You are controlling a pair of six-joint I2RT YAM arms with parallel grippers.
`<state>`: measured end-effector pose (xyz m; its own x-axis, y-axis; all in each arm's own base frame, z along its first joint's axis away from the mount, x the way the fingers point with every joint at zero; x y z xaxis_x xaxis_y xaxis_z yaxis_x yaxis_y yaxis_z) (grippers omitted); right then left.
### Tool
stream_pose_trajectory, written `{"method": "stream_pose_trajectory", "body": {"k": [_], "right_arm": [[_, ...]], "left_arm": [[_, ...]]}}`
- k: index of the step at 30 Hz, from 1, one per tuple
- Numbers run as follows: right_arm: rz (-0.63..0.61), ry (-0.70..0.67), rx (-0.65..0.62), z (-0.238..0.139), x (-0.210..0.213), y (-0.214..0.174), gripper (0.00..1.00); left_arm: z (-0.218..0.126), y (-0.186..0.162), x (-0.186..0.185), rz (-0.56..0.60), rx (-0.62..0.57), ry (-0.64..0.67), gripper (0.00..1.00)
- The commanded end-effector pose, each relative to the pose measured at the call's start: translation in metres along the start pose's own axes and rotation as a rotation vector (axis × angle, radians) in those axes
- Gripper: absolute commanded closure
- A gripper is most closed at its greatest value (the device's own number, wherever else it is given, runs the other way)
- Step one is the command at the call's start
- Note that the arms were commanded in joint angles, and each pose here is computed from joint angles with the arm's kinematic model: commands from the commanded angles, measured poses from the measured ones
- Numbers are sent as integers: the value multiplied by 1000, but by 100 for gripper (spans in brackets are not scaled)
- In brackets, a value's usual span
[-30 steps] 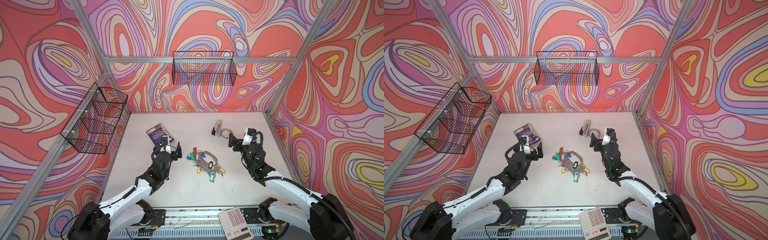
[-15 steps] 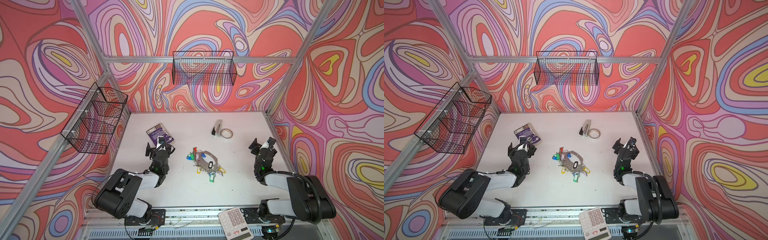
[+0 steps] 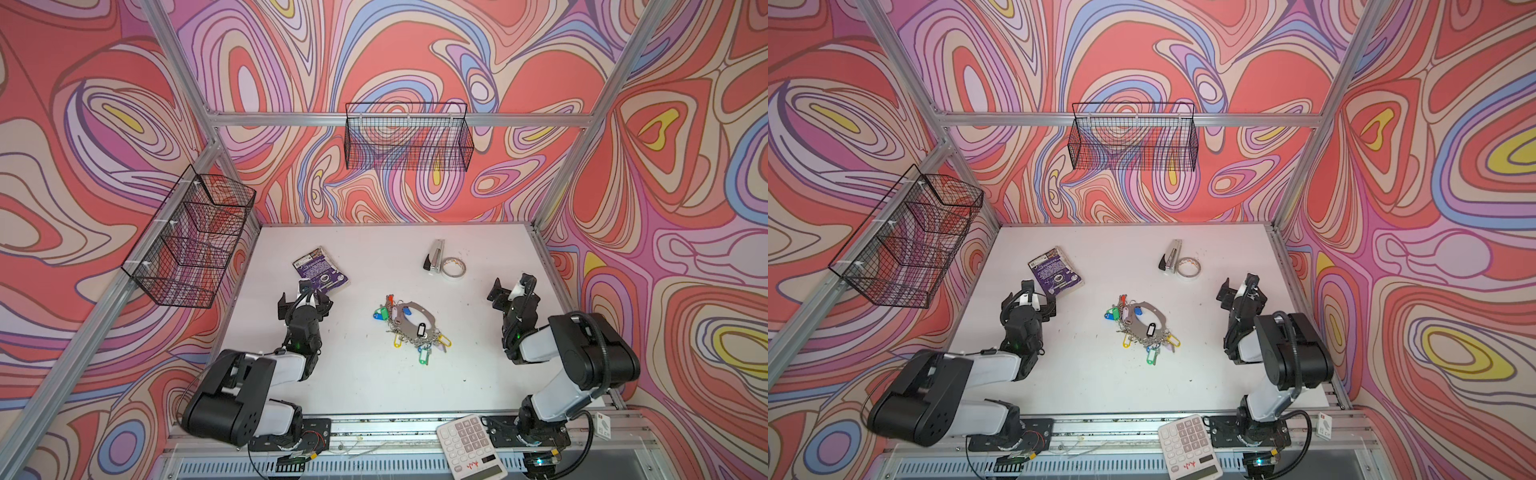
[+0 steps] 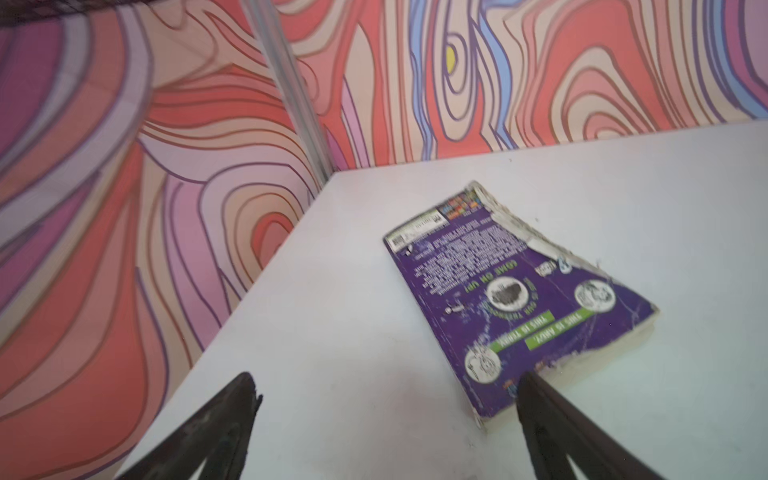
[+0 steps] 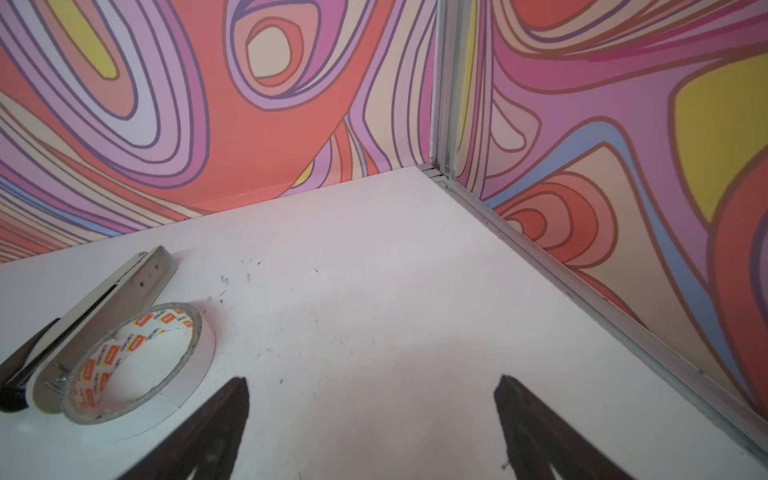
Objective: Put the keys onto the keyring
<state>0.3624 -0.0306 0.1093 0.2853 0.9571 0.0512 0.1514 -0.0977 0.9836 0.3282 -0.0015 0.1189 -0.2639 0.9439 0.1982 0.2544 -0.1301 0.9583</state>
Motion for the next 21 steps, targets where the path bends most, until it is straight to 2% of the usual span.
{"method": "stream_pose_trajectory", "body": {"k": [1, 2, 3, 5, 7, 14, 21], "right_arm": [[-33, 78, -56, -2, 13, 9, 2], [-31, 77, -77, -3, 12, 12, 2], [-40, 91, -56, -1, 15, 10, 2], [-65, 133, -38, 6, 24, 9, 2], [-101, 187, 28, 16, 35, 3, 2], [-100, 193, 32, 17, 37, 2, 2], [-104, 189, 21, 15, 36, 4, 2]], "left_arm": [[6, 5, -4, -67, -78, -75, 0], [9, -7, 2, -121, -21, -104, 0], [15, -8, 5, -157, -17, -133, 0], [26, -7, 8, -167, 12, -127, 0], [37, -13, 7, -175, 130, -139, 0], [43, -13, 10, -191, 127, -131, 0], [41, -11, 1, -136, 129, -147, 0]]}}
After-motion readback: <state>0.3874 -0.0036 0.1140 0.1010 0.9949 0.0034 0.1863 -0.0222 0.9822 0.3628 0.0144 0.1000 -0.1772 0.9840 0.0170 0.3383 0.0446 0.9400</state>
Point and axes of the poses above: each gripper's point midway between its finger pads, its own z axis out along the fingers, its own x axis along the line the jaws close on, y = z × x, the point moved 3 cm from there along -z, back along the fingers, and after that the axes turned 2 degrees about -z, right-handed, at the moved point
